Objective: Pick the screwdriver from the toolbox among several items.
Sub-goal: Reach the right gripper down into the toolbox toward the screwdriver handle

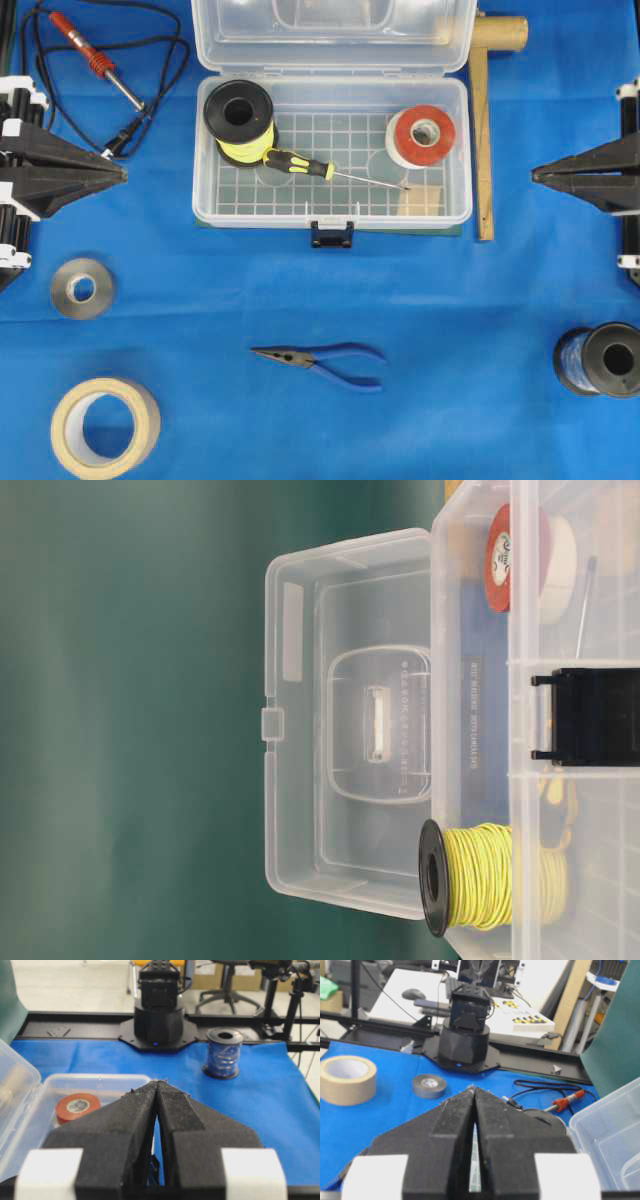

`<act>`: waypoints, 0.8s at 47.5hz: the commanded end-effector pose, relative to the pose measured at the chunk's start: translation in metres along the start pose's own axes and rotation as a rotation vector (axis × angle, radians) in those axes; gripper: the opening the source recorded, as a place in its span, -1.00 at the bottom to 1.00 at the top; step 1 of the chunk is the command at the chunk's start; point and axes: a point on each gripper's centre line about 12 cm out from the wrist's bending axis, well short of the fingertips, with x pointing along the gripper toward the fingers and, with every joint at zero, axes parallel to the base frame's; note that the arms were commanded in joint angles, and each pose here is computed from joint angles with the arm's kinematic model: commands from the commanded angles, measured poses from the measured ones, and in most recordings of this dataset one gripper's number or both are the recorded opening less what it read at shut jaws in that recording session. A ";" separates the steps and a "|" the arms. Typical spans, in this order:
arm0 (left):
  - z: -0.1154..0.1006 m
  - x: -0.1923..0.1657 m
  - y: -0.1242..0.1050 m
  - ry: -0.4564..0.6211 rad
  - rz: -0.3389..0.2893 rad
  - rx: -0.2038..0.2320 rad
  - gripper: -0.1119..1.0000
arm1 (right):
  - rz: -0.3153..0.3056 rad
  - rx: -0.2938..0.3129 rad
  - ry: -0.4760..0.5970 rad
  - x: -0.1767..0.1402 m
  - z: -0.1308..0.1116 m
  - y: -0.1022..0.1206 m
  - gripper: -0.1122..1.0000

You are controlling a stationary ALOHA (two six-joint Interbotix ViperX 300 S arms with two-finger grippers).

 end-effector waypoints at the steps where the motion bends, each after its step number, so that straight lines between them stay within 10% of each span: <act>1: 0.007 0.000 0.000 -0.024 0.002 -0.018 -0.80 | -0.005 0.022 -0.008 0.005 0.007 -0.001 -0.53; 19: 0.003 0.001 0.001 -0.005 0.007 -0.022 -0.80 | -0.135 0.309 0.399 0.092 0.010 -0.025 -0.53; 38: 0.001 0.002 0.002 0.004 0.013 -0.034 -0.80 | -0.340 0.492 0.828 0.185 -0.043 -0.081 -0.40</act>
